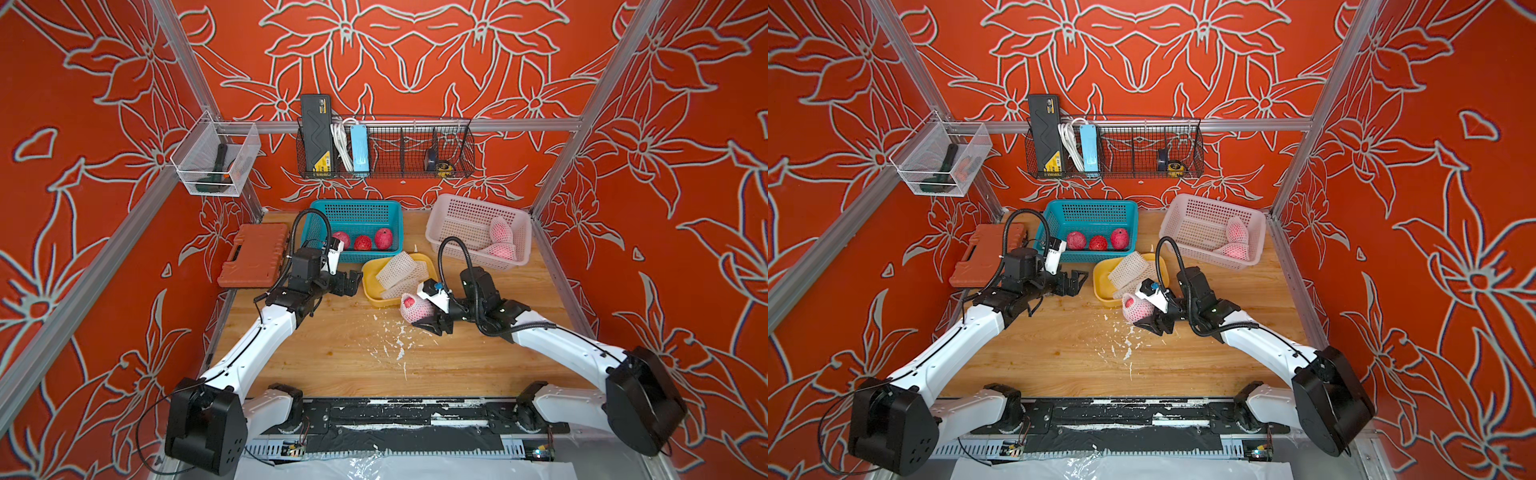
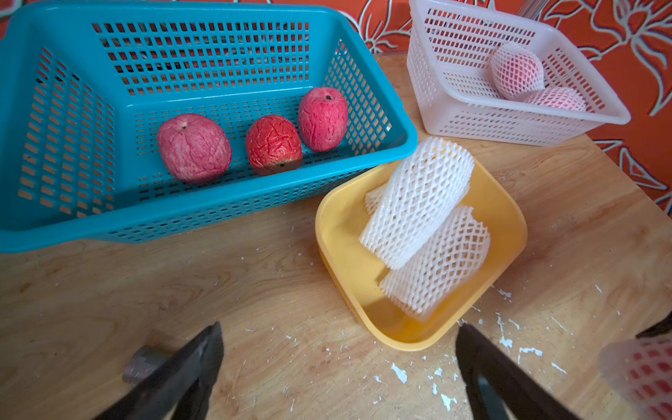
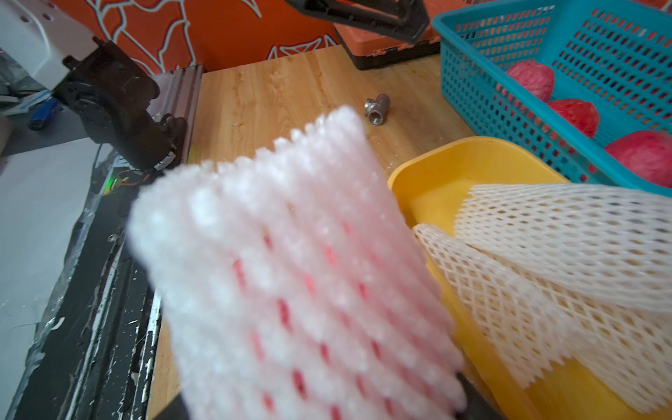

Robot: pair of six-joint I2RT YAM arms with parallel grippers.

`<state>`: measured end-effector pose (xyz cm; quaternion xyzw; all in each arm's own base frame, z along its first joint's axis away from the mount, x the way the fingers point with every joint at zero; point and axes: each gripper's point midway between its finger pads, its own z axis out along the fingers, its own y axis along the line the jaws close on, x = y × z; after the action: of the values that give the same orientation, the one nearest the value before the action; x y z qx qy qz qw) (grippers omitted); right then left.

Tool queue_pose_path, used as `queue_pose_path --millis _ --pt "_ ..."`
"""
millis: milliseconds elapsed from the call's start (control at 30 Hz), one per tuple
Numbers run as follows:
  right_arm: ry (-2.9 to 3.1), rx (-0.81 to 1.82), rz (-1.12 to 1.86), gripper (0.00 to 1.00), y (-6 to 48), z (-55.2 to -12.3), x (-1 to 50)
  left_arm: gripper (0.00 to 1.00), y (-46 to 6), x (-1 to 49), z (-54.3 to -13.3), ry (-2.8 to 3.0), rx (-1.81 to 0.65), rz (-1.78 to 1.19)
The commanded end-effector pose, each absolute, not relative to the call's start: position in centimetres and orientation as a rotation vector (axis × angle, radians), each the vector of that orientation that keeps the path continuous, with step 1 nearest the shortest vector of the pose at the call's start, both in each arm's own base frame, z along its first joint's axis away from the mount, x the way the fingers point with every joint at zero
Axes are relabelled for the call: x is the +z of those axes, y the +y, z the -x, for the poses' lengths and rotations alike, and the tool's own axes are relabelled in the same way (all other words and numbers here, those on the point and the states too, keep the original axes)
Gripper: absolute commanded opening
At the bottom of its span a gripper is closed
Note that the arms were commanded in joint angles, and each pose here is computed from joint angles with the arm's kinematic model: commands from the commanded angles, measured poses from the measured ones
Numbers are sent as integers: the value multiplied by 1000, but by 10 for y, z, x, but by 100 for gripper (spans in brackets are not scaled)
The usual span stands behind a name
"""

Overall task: Remove foam nets from apples
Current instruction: Place the apple at the center of the board.

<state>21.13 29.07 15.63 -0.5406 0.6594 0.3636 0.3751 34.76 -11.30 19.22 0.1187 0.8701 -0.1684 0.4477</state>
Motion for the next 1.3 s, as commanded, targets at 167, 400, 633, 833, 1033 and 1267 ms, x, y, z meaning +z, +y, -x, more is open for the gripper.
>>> queue_pose_path --millis 167,400,633,833,1033,1267 --pt "1548 1066 1482 65 309 -202 131 98 -122 185 -345 2183 -455 -335" --pt "1538 1116 1474 67 317 -207 101 98 -135 167 -339 2218 -499 -400" --pt "1578 1091 1388 67 317 -218 80 98 -148 152 -332 2247 -542 -456" --pt "1664 1002 1343 71 305 -229 63 98 -163 143 -323 2258 -583 -515" --pt "1724 1003 1248 73 297 -243 48 98 -168 139 -318 2262 -593 -544" --pt "1754 982 1190 76 292 -252 40 98 -173 136 -307 2262 -614 -581"
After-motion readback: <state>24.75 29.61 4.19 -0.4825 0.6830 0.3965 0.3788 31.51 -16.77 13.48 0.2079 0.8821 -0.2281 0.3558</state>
